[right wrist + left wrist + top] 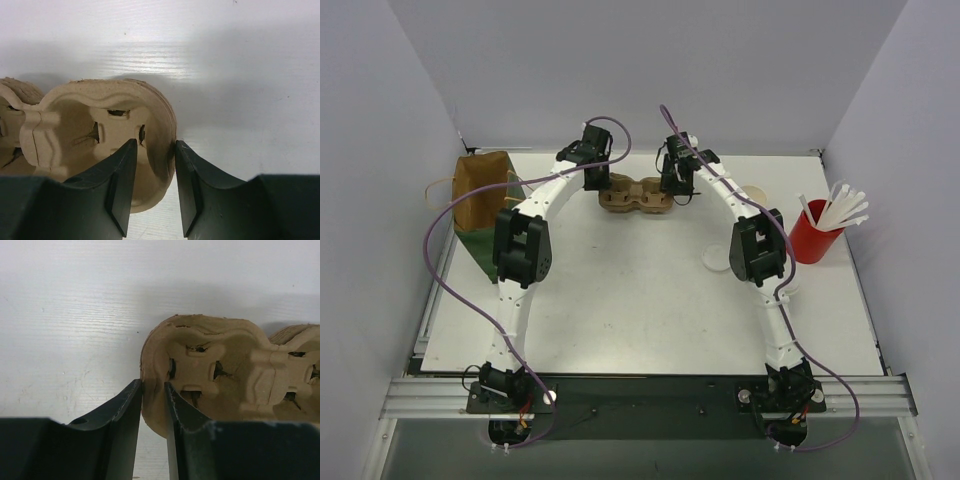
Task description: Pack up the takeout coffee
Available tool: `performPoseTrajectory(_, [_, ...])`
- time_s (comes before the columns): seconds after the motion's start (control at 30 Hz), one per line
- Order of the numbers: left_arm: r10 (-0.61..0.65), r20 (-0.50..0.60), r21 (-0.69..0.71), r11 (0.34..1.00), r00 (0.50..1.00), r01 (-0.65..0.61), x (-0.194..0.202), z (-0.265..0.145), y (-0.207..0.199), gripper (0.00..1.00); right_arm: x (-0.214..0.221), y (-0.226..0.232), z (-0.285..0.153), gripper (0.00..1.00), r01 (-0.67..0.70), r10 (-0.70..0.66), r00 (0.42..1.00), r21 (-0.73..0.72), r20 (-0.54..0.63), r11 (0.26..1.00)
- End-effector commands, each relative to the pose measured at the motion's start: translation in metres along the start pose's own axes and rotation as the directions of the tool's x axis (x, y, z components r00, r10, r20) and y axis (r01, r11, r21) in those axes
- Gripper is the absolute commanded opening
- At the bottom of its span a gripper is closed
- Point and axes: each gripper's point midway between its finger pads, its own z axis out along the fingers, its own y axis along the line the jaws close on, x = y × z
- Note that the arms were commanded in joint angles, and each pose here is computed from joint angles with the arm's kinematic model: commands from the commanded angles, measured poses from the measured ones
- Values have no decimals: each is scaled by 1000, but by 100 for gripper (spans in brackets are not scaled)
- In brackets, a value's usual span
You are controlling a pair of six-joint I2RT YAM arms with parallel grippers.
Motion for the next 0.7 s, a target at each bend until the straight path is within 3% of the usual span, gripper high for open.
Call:
performPoseTrajectory(0.0, [-36, 82, 38, 999, 996, 33, -31, -9, -6, 35, -11, 5, -8, 32, -2, 2, 1000, -7, 27, 1000])
performPoseTrajectory(0.33, [-36, 76, 32, 999, 996, 34, -30, -5, -3, 31, -17, 6, -15, 30, 3, -3, 999, 2, 48, 1000])
performPoseTrajectory(0.67, [-36, 80, 37, 999, 996, 34, -33, -7, -3, 19, -23, 13, -26, 29, 35, -35, 996, 8, 77, 999])
